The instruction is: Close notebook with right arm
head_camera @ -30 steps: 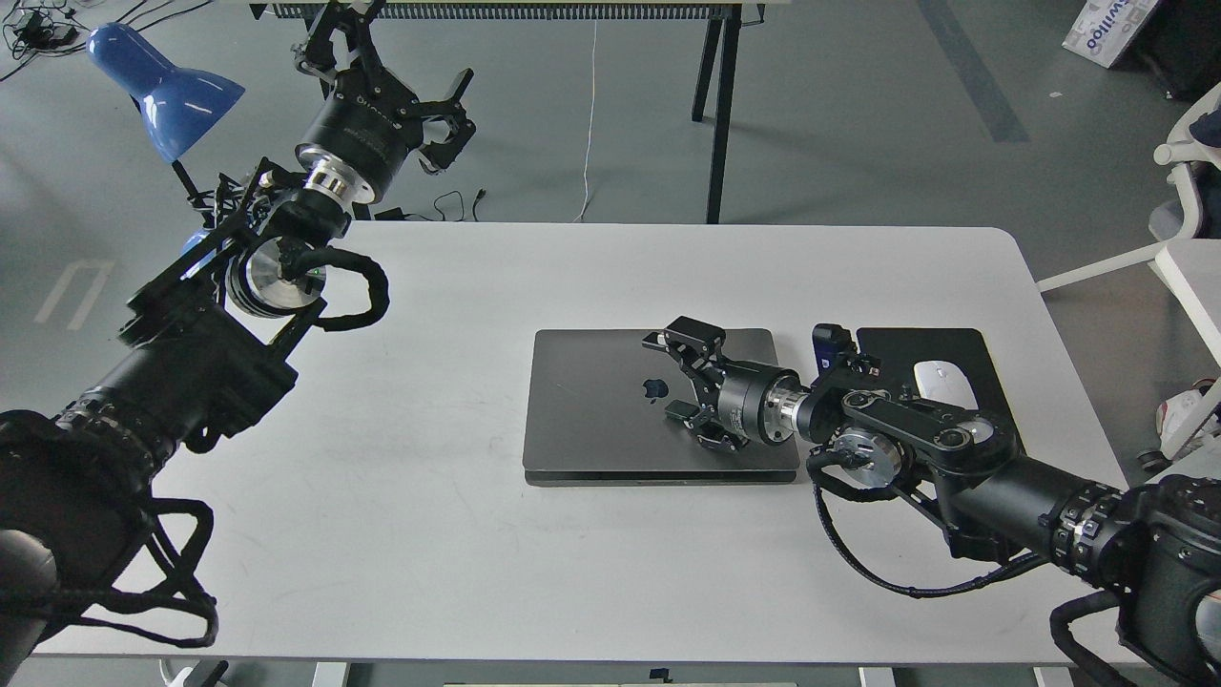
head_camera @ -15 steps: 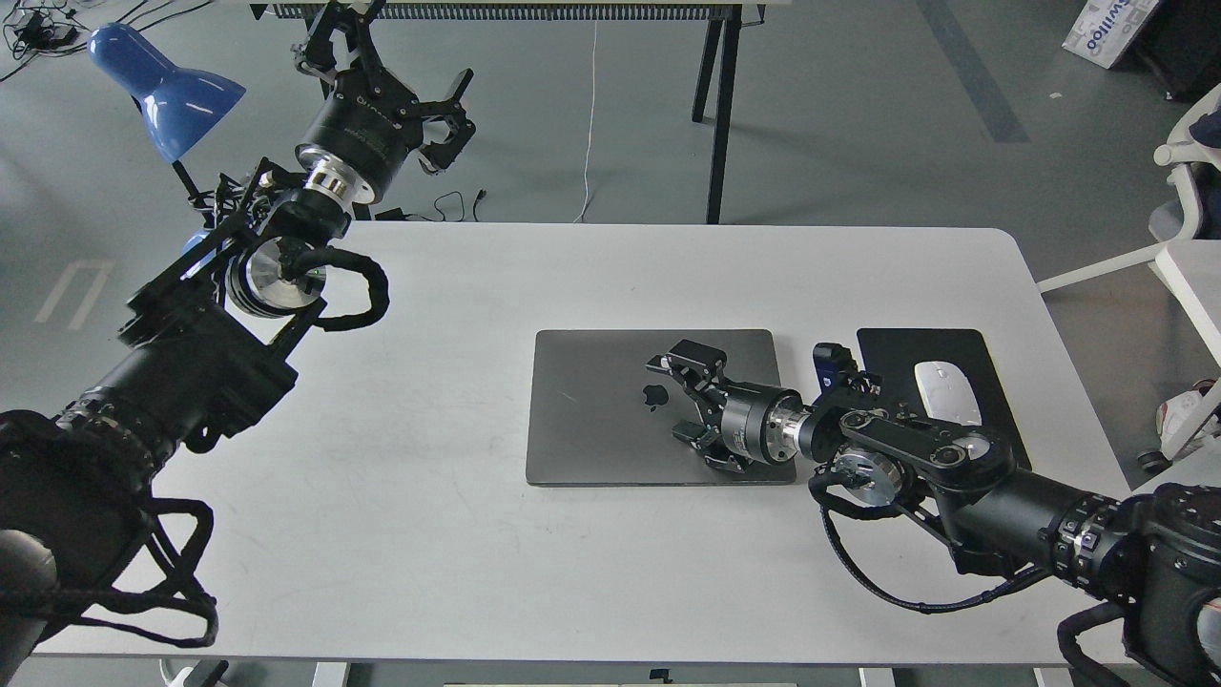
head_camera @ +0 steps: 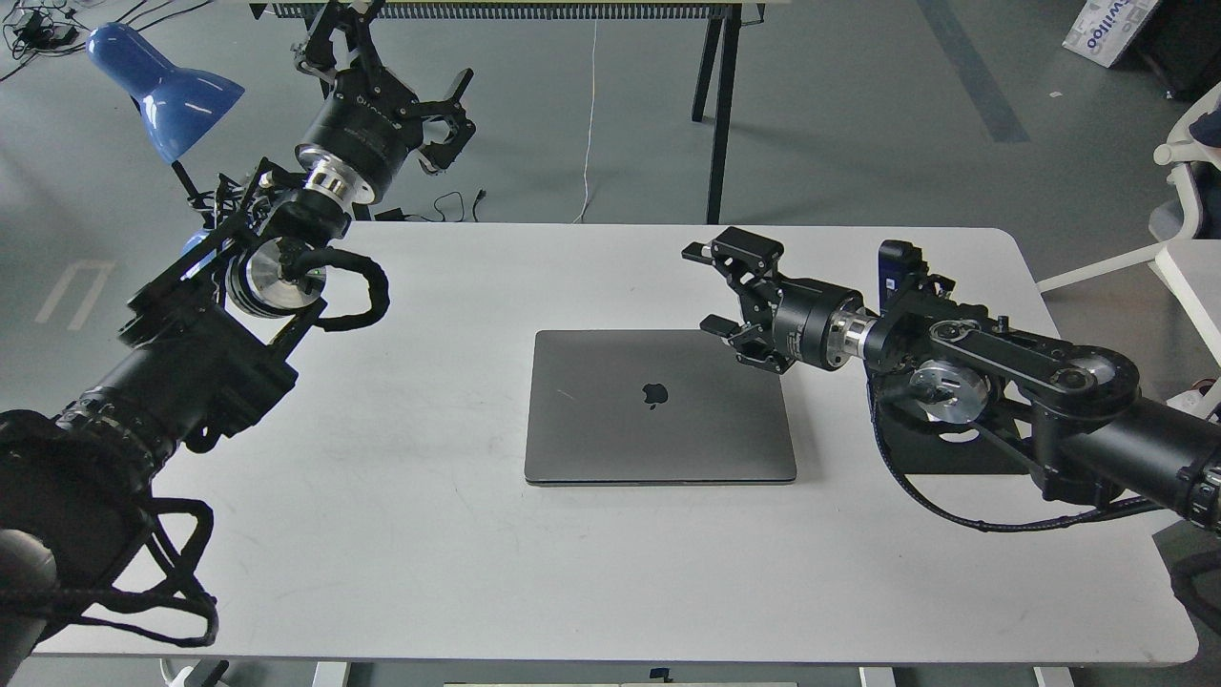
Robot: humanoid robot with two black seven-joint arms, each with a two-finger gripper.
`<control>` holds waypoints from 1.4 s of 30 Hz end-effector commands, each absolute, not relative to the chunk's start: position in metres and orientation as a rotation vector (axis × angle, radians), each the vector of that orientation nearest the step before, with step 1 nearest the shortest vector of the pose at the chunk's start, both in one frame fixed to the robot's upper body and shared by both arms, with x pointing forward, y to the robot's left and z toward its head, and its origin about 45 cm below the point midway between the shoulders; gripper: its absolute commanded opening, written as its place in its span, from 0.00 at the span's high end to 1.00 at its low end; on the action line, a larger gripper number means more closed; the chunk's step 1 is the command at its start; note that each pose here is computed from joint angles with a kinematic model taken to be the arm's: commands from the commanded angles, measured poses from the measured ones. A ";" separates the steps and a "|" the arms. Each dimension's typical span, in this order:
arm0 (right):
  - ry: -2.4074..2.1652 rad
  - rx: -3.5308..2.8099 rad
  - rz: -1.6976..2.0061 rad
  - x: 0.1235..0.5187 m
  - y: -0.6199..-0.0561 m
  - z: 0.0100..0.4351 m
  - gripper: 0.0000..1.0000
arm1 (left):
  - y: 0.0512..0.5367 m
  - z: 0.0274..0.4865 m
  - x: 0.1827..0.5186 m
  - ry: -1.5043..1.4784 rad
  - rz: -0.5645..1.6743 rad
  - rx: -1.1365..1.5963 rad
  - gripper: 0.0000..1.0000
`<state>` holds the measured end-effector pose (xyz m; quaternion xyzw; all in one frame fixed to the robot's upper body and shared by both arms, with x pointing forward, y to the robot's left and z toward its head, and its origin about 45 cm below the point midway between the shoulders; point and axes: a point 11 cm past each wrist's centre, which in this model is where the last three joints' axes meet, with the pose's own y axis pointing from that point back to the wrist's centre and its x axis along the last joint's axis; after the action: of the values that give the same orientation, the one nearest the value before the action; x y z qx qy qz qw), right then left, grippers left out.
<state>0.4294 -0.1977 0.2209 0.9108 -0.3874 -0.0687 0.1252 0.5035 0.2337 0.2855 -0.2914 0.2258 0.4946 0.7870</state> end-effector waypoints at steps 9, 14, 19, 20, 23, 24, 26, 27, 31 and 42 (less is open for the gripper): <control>-1.685 2.725 -0.073 0.466 -0.307 0.327 0.00 | 0.234 0.286 0.504 0.486 1.066 -0.626 0.00; -1.913 2.785 -0.098 0.462 -0.339 0.327 0.00 | 0.235 0.285 0.503 0.487 1.068 -0.627 0.00; -2.054 2.825 -0.296 0.459 -0.365 0.312 0.00 | 0.234 0.285 0.503 0.487 1.067 -0.625 0.00; -2.098 2.819 -0.347 0.459 -0.373 0.310 0.00 | 0.234 0.285 0.503 0.488 1.066 -0.625 0.00; -2.259 2.742 -0.493 0.460 -0.398 0.296 0.00 | 0.234 0.285 0.503 0.488 1.066 -0.625 0.00; -2.304 2.721 -0.539 0.461 -0.403 0.291 0.00 | 0.234 0.285 0.503 0.488 1.068 -0.625 0.00; -2.380 2.663 -0.658 0.462 -0.411 0.277 0.00 | 0.234 0.285 0.503 0.487 1.067 -0.628 0.00; -2.395 2.646 -0.708 0.463 -0.411 0.272 0.00 | 0.234 0.285 0.503 0.488 1.069 -0.628 0.00; -2.455 2.605 -0.841 0.466 -0.411 0.258 0.00 | 0.234 0.285 0.503 0.488 1.067 -0.627 0.00; -2.429 2.743 -0.901 0.472 -0.394 0.268 0.00 | 0.234 0.285 0.503 0.488 1.069 -0.629 0.00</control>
<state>0.4705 -0.3990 0.2668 0.6876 -0.6169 -0.2259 -0.3092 0.5035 0.2340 0.2853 -0.2917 0.2265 0.4955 0.7862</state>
